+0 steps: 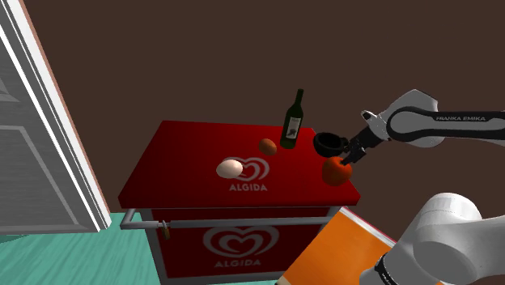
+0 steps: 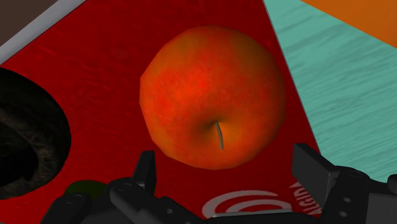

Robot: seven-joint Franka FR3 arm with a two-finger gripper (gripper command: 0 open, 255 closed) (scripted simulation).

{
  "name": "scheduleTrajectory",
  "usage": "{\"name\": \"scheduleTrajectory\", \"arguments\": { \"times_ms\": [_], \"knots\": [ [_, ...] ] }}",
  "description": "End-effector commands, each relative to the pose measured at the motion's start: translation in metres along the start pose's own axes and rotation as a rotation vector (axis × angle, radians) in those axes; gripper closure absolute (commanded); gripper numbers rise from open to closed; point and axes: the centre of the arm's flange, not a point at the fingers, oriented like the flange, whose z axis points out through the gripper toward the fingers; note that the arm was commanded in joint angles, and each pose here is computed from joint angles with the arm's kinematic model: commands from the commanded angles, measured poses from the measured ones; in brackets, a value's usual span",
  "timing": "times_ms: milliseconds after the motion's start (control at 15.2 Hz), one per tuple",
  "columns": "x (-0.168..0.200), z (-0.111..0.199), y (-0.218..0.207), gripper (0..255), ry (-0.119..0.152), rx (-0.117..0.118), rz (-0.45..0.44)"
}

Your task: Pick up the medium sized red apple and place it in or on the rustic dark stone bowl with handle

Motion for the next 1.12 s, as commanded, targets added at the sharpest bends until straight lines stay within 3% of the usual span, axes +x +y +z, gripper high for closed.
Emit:
{"name": "scheduleTrajectory", "arguments": {
  "times_ms": [0, 132, 198, 792, 1056],
  "knots": [
    [0.000, 0.000, 0.000, 0, 0.000, 0.000, 0.000],
    [0.000, 0.000, 0.000, 0, 0.000, 0.000, 0.000],
    [0.000, 0.000, 0.000, 255, 0.000, 0.000, 0.000],
    [0.000, 0.000, 0.000, 255, 0.000, 0.000, 0.000],
    [0.009, -0.019, 0.000, 255, 0.000, 0.000, 0.000]
  ]
}}
